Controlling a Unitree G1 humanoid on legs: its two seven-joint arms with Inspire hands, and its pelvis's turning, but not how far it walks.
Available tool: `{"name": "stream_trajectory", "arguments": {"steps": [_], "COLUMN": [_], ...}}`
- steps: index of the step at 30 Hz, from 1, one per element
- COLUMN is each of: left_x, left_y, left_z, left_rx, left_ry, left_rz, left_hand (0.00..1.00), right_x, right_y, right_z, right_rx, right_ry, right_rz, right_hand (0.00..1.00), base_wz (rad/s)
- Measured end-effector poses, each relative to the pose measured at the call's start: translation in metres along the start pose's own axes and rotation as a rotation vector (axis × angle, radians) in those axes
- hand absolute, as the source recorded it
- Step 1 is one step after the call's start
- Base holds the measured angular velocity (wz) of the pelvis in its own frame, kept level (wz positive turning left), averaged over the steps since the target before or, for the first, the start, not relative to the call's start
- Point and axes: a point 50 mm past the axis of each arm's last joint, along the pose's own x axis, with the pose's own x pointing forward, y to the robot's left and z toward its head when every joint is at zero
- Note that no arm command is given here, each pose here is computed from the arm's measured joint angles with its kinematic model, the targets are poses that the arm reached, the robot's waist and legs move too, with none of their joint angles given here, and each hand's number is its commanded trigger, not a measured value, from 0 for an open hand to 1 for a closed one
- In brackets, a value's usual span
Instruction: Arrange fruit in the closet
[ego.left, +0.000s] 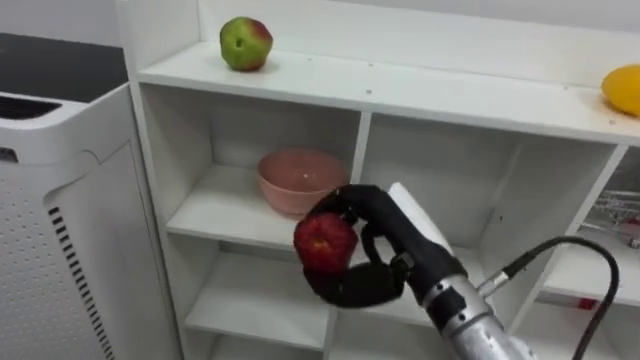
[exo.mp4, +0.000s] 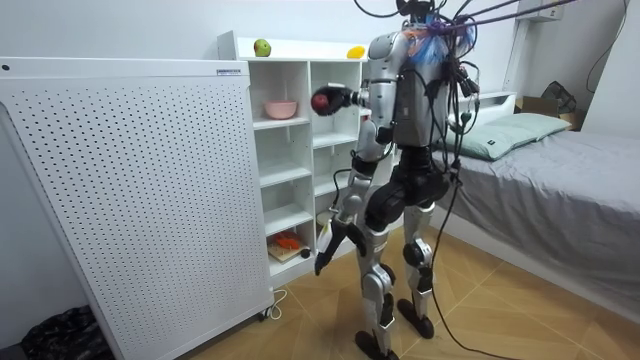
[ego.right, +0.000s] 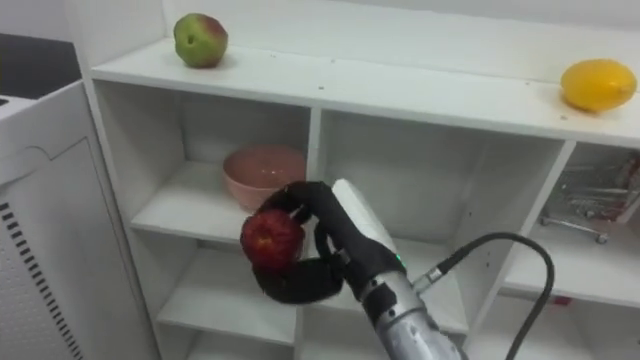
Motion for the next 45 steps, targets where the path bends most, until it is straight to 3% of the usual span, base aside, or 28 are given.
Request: {"name": "stream_trajectory", "arguments": {"steps": [11,17,28,37,45], "left_x": [-0.001,-0.004,-0.005,-0.007,-0.006], "left_y": [-0.003,-0.013,-0.009,-0.015,0.0], "left_z": [-0.005,-0.014,-0.003,-0.008,-0.011], "left_rx": [-0.122,-0.115,-0.156,-0.18,-0.174], "left_ry": [0.03,0.052,0.007,0.017,0.011], "left_rz": [0.002,-0.012,0.046,0.027,0.08], "left_hand": [0.0,0.0,0.0,0.0,0.0], "right_x": [-0.008,-0.014,-0.024,-0.028,0.002], "right_y": [0.014,0.018,0.015,-0.016,-0.072], "right_z": [-0.035,-0.047,-0.068,-0.084,-0.061], "right_rx": [-0.059,-0.041,-0.056,-0.123,-0.219], "right_ry": [0.147,0.197,0.283,0.341,0.259], "right_rz": [-0.032,-0.025,-0.079,-0.164,-0.419], "right_hand": [1.0,1.0,1.0,1.0,1.0], "base_wz": [0.0,0.1,0.09,0.12,0.05]}}
